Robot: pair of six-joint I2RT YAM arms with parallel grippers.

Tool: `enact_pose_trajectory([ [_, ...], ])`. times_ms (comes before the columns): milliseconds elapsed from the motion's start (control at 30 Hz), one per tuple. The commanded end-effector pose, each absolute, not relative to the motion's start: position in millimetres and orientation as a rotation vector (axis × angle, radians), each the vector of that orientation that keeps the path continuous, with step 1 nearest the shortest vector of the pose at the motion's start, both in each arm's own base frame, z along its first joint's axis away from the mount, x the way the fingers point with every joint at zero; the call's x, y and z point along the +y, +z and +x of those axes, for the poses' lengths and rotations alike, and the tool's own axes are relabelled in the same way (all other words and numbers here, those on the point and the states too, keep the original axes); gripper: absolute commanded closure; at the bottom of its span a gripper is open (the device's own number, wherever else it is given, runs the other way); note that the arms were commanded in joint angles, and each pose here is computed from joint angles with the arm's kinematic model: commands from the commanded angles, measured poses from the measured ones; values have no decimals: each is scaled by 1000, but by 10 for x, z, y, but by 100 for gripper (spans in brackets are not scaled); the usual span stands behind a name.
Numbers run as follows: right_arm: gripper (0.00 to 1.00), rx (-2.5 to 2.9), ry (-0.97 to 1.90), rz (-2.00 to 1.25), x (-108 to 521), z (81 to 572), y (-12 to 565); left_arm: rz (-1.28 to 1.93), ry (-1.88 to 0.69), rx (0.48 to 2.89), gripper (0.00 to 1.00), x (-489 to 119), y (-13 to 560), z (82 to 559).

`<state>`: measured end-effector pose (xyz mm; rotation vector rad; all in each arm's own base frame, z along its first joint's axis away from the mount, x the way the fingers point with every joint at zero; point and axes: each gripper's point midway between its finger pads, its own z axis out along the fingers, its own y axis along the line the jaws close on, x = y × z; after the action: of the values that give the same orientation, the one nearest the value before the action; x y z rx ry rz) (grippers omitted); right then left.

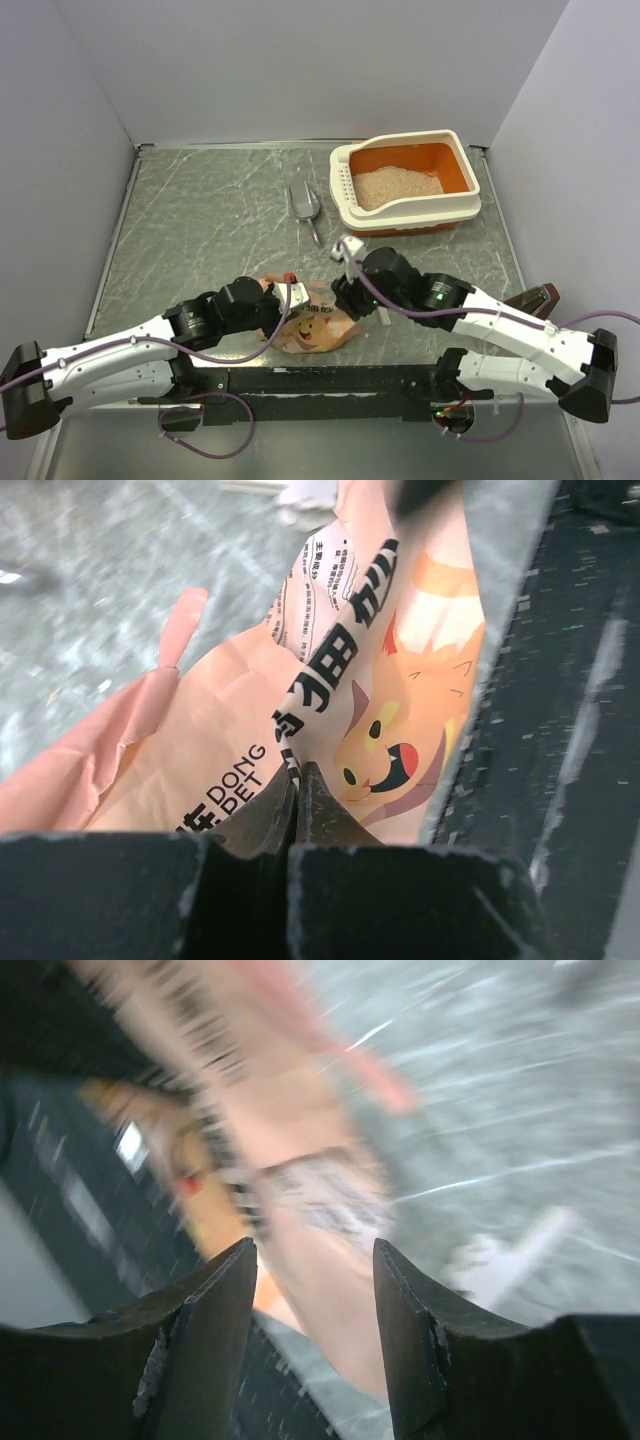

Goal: Fill the litter box with clean litter

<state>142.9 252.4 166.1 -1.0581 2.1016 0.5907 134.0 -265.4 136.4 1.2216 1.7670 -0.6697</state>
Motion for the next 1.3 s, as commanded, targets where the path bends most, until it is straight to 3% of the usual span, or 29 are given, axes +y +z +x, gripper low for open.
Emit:
enact_pose_trajectory([
  [0, 42, 2038, 423, -696, 2259, 1958, 2165, 1107, -460, 1766, 99, -2405, 1597, 1648],
  [133, 39, 2024, 363, -717, 2180, 2063, 2199, 1062, -417, 1757, 99, -2307, 1722, 1697],
  [533, 35, 1705, 607, -1253, 2700, 1742, 2079, 1018, -499, 1671, 99, -2282, 1928, 1608],
  [867, 28, 1390, 622, -1608, 2980, 1837, 1933, 1033, -562, 1648, 99, -2349, 1925, 1539],
  [1267, 29, 1251, 714, -1698, 3247, 1991, 1906, 1008, -600, 1616, 99, -2334, 2006, 1496],
])
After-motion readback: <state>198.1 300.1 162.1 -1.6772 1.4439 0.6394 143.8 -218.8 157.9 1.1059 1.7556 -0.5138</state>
